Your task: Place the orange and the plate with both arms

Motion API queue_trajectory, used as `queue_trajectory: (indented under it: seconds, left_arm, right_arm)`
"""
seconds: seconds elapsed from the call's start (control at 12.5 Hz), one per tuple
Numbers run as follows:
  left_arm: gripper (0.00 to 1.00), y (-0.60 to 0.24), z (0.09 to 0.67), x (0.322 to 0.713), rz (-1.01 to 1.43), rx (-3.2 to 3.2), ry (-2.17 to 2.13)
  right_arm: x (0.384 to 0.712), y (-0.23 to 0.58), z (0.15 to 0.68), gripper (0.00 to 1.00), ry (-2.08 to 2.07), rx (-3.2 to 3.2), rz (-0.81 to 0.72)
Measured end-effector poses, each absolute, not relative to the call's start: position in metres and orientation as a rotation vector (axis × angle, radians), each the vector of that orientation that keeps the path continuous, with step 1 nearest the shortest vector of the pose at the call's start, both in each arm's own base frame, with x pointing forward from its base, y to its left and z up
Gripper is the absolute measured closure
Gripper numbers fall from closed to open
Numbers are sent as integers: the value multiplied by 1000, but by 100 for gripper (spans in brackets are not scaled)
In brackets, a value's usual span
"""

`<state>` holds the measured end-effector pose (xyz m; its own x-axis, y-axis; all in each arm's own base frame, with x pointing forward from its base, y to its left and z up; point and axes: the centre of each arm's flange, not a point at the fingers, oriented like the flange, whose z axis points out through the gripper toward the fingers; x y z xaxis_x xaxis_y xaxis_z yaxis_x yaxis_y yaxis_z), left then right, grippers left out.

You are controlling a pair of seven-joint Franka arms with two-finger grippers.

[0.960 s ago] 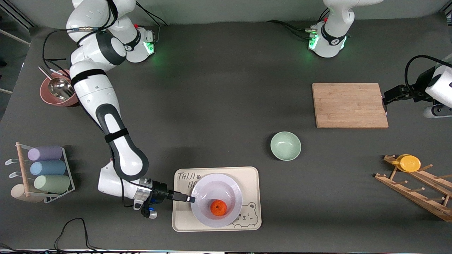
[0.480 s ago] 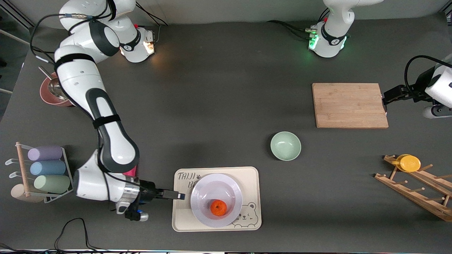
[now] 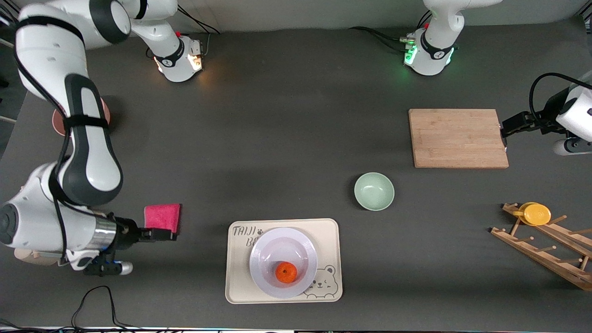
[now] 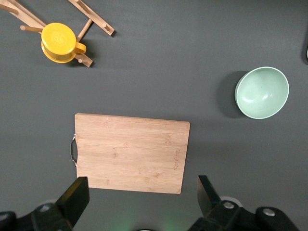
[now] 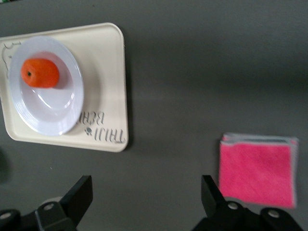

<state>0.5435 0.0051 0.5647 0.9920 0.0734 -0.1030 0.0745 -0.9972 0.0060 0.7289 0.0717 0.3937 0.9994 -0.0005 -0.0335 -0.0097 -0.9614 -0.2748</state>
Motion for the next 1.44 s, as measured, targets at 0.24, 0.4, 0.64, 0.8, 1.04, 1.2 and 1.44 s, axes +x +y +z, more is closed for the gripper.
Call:
queue_trajectory:
  seconds: [0.24,0.4,0.64,0.8,1.04,1.2,1.44]
  left_arm:
    - [0,0,565,544,-156,3126,101]
    - [0,1,563,545,-163,3125,106]
    - [0,2,561,547,-169,3125,108]
    - [0,1,560,547,-166,3125,106]
    - [0,-3,559,547,-168,3127,94]
    - [0,-8,557,549,-172,3128,80]
    - [0,-9,551,551,-180,3127,76]
  right_arm:
    - [671,32,452,0,-41,-2949,11]
    - [632,-3,479,0,-28,-2975,-23]
    - [582,-16,496,0,6,-2989,-8]
    - [560,-14,502,0,41,-3024,61]
    - [531,20,538,0,87,-3084,117]
    - [506,42,578,0,67,-3117,62]
    - [475,37,627,0,84,-3134,-66]
